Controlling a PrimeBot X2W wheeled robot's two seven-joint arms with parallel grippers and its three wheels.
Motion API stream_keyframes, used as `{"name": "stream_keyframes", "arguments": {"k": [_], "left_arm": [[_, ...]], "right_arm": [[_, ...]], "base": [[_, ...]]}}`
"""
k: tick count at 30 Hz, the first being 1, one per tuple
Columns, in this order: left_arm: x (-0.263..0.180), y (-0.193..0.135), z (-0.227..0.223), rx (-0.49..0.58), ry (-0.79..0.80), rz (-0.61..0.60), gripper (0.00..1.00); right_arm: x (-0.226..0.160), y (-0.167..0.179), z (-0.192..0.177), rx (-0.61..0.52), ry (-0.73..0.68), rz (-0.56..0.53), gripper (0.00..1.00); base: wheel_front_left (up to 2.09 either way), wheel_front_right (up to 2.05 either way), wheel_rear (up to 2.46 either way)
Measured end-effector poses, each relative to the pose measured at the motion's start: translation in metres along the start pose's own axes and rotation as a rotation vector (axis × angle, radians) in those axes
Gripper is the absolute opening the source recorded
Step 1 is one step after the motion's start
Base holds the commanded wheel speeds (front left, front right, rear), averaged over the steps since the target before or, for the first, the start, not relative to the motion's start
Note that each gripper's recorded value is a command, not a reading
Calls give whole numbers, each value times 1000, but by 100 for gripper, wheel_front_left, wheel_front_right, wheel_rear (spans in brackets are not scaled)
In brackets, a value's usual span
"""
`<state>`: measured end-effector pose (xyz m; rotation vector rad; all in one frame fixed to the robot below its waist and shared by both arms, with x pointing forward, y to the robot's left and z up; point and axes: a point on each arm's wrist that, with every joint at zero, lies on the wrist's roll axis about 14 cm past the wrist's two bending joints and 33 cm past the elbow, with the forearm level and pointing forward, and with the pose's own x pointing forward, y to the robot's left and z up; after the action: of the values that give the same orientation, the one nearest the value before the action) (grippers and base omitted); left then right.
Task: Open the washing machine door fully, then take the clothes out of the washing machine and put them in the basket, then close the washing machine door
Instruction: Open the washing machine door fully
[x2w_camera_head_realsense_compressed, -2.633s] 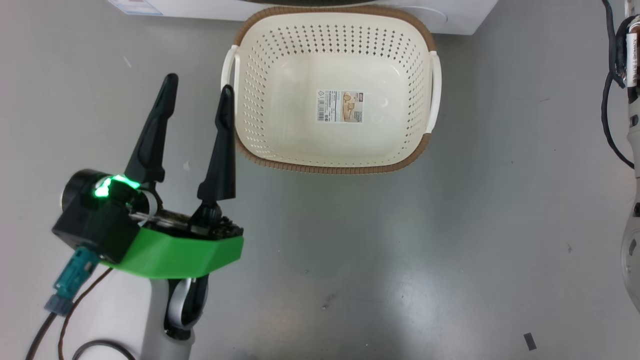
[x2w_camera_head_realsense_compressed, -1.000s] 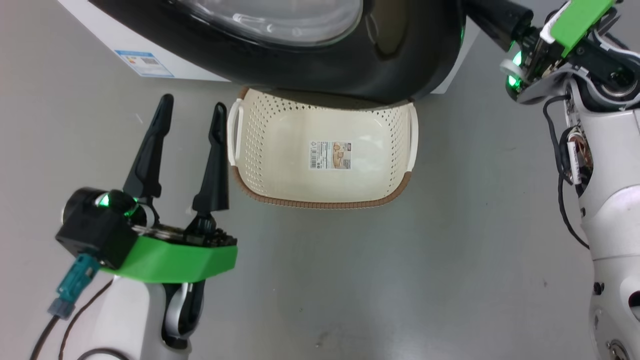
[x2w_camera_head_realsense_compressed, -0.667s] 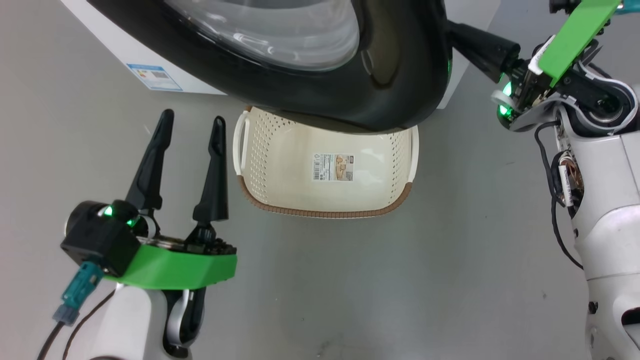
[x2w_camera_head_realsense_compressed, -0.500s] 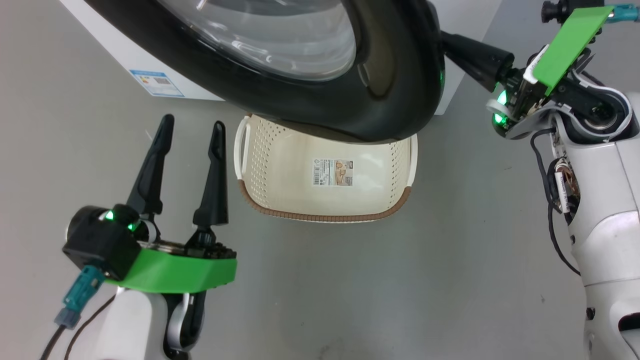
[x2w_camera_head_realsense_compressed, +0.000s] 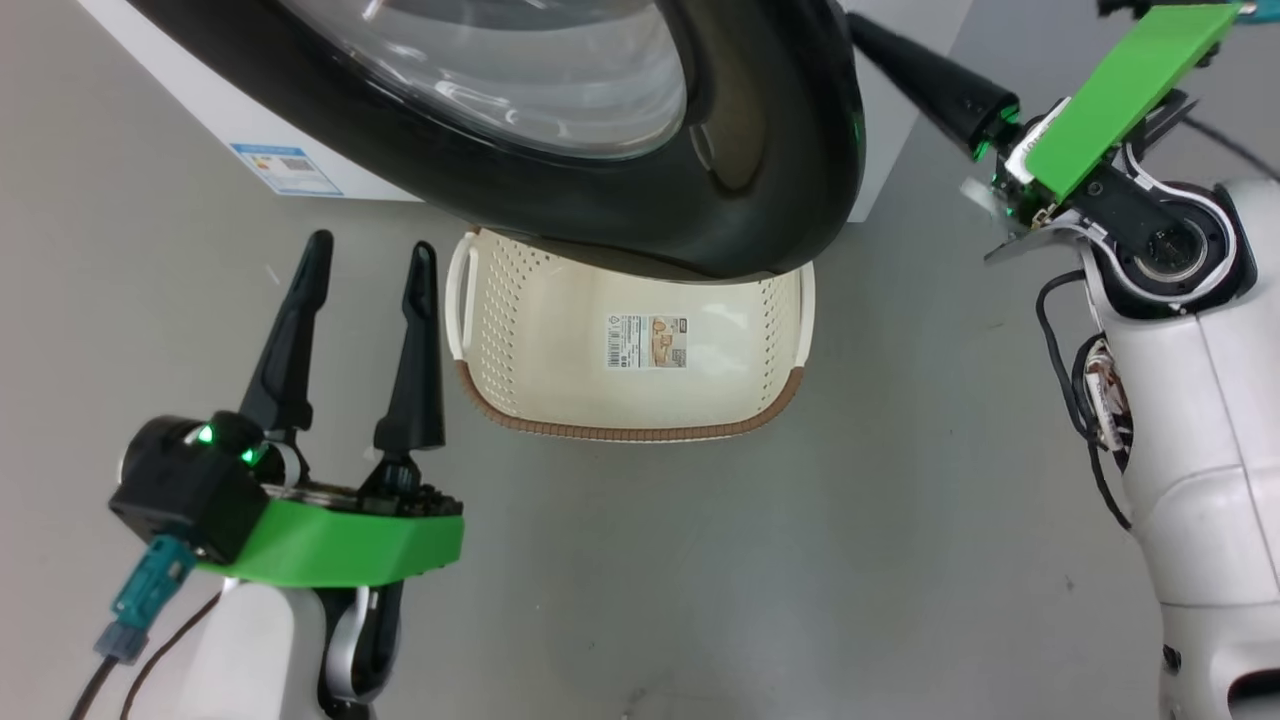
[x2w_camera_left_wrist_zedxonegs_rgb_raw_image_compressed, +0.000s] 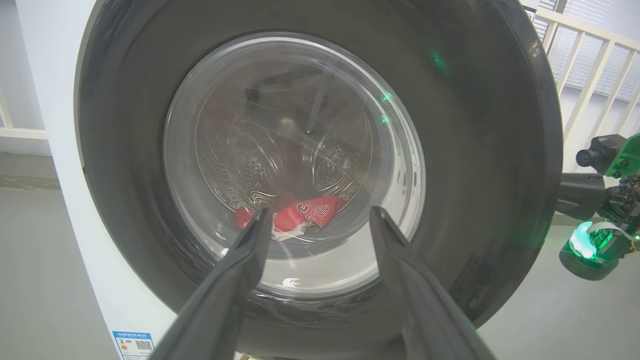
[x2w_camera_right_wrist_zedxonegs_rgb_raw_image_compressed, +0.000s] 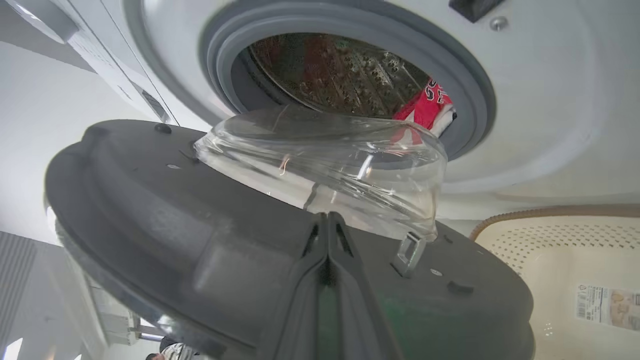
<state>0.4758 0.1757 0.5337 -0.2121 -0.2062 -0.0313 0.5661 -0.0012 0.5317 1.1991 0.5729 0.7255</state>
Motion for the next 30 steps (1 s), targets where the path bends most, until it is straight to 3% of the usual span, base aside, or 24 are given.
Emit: {"name": "stream_keyframes", "arguments": {"k": [1,3,4,6,7,8,9,18,26,30], "left_arm": [[1,0,0,-1,-1,0,100],[2,0,-2,-1,-1,1,100],[3,0,-2,7,0,-2,100],[4,0,-3,13,-2,-4,100],[5,0,-3,12,-3,-3,100],[5,0,-3,11,-5,-4,100],[6,-1,-3,10,-7,-4,100],[11,-8,-5,11,-14,-24,100],[11,-13,-5,1,-21,-32,100],[12,-15,-4,4,-25,-38,100]], "right_arm": [[-1,2,5,-50,-34,-7,0],[-7,2,17,-161,-115,-35,18],[-11,0,24,-222,-159,-56,32],[-20,-4,36,-353,-239,-101,42],[-25,-5,41,-414,-279,-118,59],[-29,-6,46,-467,-314,-131,91],[-34,-7,50,-527,-347,-145,100],[-71,6,70,-1030,-572,-195,100],[-99,-5,62,-1183,-627,-312,100],[-111,-12,61,-1190,-647,-361,100]], "base": [[0,0,0],[0,0,0],[0,0,0],[0,0,0],[0,0,0],[0,0,0],[0,0,0],[0,0,0],[0,0,0],[0,0,0]]}}
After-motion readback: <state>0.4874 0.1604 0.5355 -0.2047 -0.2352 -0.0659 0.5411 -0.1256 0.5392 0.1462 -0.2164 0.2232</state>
